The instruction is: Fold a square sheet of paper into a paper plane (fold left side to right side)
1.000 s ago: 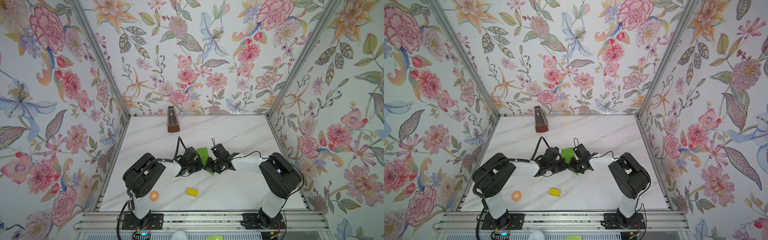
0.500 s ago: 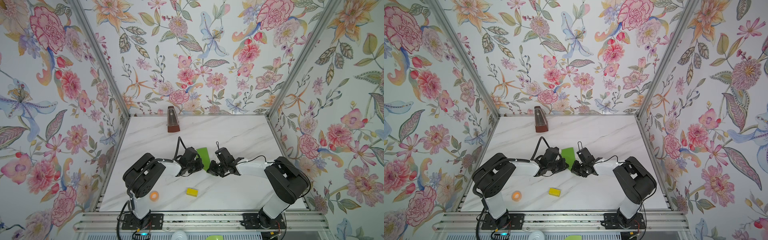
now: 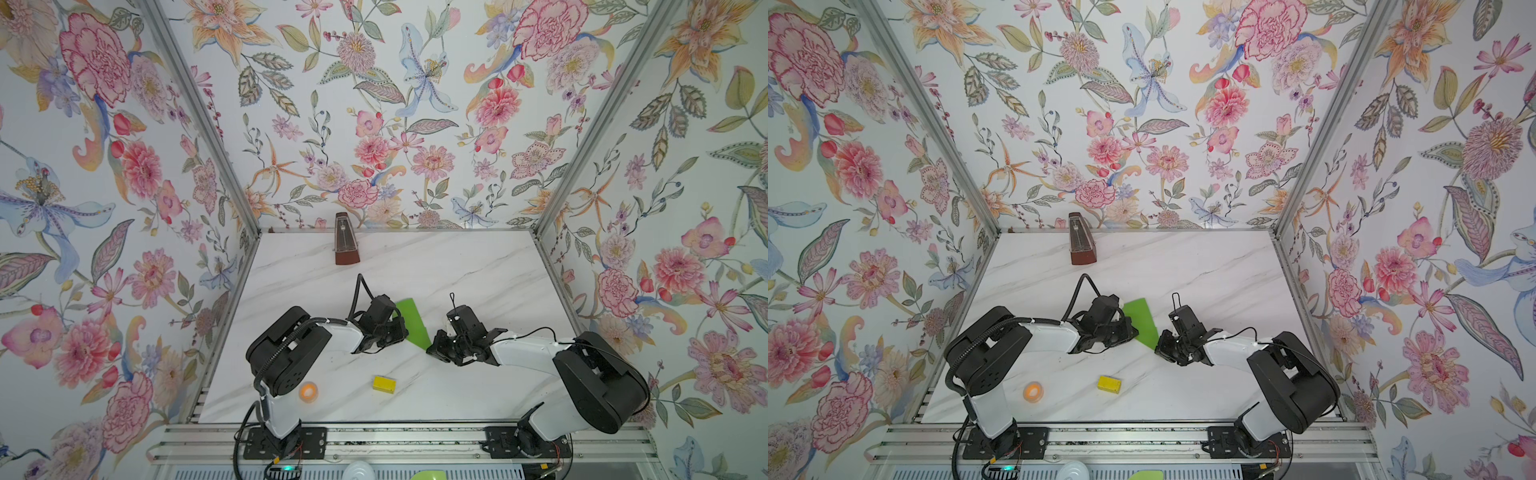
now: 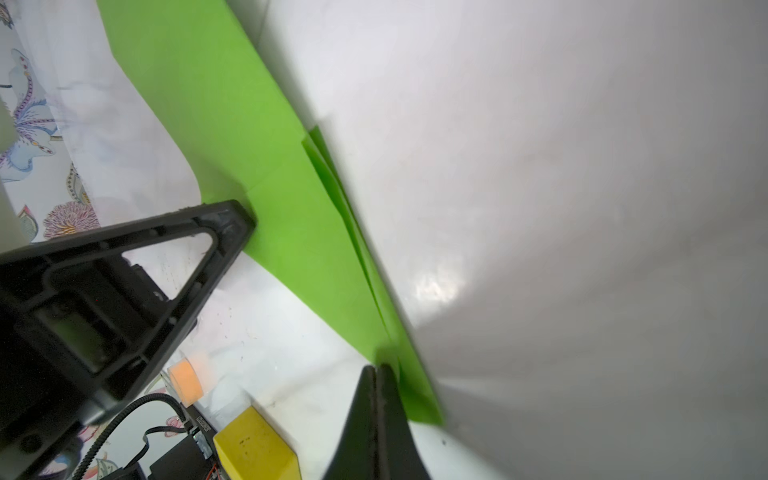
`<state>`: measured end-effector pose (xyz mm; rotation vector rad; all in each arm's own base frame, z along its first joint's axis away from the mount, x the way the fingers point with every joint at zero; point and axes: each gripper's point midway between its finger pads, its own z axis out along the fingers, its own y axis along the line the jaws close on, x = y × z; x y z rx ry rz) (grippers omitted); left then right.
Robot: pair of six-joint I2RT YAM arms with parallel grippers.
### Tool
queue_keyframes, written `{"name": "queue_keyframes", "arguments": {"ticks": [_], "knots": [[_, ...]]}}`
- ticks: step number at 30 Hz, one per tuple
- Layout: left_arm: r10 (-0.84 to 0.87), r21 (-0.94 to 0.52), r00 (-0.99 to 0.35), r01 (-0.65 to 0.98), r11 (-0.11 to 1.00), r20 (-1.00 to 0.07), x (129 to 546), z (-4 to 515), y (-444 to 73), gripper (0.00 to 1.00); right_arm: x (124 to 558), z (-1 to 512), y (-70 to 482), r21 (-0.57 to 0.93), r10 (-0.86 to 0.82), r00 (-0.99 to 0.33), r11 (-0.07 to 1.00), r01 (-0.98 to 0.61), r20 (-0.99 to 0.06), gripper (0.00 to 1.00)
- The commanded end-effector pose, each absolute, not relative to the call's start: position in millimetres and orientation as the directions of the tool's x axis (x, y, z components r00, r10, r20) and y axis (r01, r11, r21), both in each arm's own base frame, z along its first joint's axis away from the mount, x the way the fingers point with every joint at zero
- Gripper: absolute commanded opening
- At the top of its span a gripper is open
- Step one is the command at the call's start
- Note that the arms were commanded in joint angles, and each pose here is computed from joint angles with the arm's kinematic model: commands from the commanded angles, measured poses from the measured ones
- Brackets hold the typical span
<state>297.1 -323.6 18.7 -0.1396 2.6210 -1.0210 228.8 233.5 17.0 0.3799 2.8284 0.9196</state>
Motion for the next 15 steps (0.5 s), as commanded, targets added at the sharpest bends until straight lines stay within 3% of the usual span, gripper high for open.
{"name": "queue_keyframes", "arguments": {"ticks": [1,15], "knots": [[-0.191,-0.606,-0.954,-0.012,0.796,-0.231,283.8,-3.2,-305.9,0.0,203.5,0.6,203.6,0.446,0.302,-0.953,0.852,0.274,0.009,0.0],[-0.194,-0.604,-0.955,-0.02,0.797,-0.226,281.9,-5.8,-303.7,0.0,199.6,1.5,191.9,0.411,0.306,-0.952,0.869,0.277,-0.004,0.0]]}}
